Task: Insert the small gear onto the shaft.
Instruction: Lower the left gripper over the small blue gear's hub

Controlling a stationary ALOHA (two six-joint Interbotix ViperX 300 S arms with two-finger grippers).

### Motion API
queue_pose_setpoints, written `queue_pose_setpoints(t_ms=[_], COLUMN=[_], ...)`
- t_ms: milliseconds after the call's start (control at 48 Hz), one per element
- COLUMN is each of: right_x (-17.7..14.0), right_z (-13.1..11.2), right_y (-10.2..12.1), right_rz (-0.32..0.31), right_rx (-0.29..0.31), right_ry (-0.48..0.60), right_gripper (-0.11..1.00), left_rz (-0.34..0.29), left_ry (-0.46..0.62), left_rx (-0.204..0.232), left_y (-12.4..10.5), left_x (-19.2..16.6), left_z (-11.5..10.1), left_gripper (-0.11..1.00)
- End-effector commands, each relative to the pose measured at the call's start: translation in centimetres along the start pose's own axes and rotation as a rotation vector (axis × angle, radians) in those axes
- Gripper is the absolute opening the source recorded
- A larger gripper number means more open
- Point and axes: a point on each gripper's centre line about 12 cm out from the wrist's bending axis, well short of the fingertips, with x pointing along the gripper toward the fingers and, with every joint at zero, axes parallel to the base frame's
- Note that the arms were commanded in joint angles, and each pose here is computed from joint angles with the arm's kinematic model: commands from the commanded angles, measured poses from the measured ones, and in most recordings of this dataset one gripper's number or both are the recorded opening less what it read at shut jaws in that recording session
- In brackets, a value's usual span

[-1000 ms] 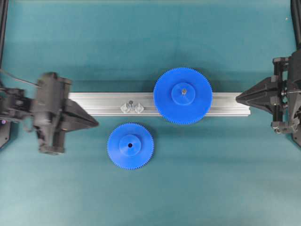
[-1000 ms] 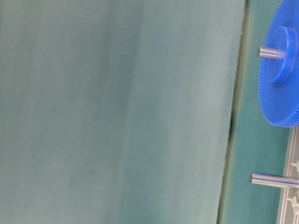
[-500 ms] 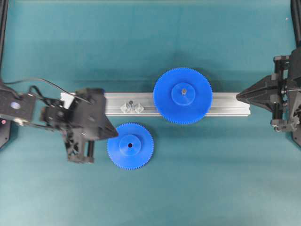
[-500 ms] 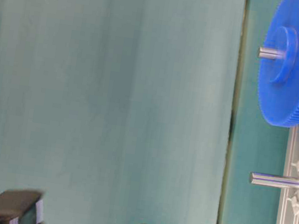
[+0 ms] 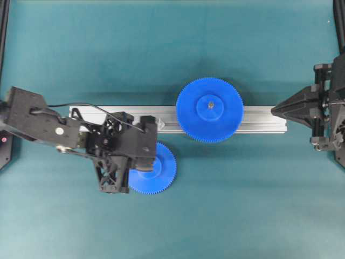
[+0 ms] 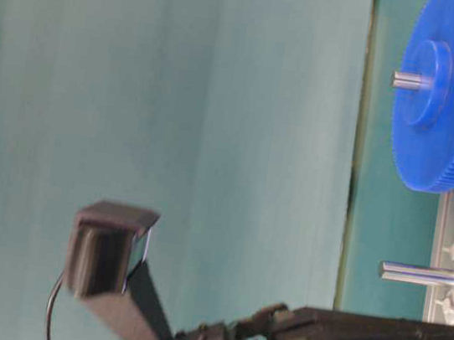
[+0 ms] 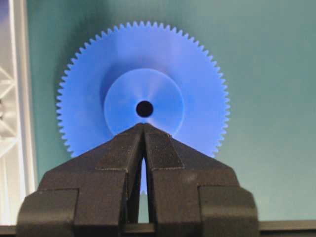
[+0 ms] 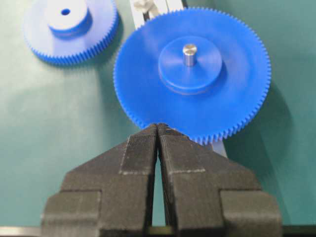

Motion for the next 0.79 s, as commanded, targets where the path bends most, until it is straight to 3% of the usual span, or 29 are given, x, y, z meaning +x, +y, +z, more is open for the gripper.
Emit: queue_pose_setpoints(t_ms=[0, 771], right_x=[-0.1, -0.1], right_z=[0.8, 0.5], right_y=[0.0, 0.0], right_rz=[0.0, -0.002], right_rx=[0.011, 0.01], right_ry=[-0.019, -0.016], right_gripper=[0.09, 0.09], left_rz=[-0.002, 0.014], left_ry=[-0.017, 0.16], left_rx=[0.002, 0.01], left_y=[-0.3, -0.5], left_x=[-0.3, 2.8], left_z=[1.6, 3.3], left_gripper=[0.03, 0.03])
